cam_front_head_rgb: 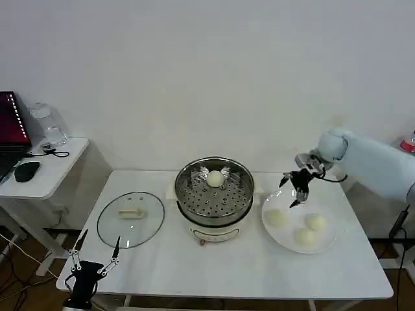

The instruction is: Take steamed baozi put them in steamer then cover it.

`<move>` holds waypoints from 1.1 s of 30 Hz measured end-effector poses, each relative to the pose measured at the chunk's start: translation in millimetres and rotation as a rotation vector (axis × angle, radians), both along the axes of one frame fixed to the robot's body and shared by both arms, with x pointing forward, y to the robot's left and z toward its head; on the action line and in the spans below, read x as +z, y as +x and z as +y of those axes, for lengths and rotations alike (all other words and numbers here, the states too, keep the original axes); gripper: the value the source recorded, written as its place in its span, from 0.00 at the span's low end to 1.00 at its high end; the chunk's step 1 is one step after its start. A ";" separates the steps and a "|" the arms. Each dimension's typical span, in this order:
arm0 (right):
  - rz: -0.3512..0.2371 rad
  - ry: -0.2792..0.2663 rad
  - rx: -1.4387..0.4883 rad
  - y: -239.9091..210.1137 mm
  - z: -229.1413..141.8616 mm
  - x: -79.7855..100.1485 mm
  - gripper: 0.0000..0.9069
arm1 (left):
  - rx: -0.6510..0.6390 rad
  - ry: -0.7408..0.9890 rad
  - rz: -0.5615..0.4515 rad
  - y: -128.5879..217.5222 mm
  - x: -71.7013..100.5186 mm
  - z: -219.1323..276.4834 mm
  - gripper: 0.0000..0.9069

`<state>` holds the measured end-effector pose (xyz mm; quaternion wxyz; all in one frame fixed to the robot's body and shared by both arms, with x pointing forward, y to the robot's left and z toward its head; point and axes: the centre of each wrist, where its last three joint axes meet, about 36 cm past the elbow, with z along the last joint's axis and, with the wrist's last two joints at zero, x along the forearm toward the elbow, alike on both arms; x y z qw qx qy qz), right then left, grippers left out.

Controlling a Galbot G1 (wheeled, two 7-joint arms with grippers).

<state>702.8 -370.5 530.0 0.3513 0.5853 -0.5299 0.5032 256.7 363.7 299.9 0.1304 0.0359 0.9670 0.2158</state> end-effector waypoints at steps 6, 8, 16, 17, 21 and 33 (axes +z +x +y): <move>0.019 0.001 -0.030 -0.7 -1.4 -22.4 1.00 | 0.002 0.002 0.003 -1.1 -0.4 0.5 1.00; 0.022 0.005 -0.040 -0.7 -1.2 -29.7 1.00 | 0.002 0.001 0.004 -1.7 -0.8 0.2 1.00; 0.043 0.019 -0.062 0.3 5.5 -52.5 1.00 | -0.001 0.003 0.001 -0.6 0.7 0.0 1.00; 0.047 0.020 -0.061 0.2 7.1 -55.4 1.00 | -0.001 0.003 -0.001 -0.1 1.7 -0.4 1.00; 0.056 0.026 -0.065 0.8 12.7 -63.6 1.00 | -0.001 0.002 -0.004 0.9 2.8 -0.5 1.00; 0.057 0.012 -0.067 6.1 19.5 -72.7 1.00 | 0.003 0.002 -0.003 -1.1 2.3 1.2 1.00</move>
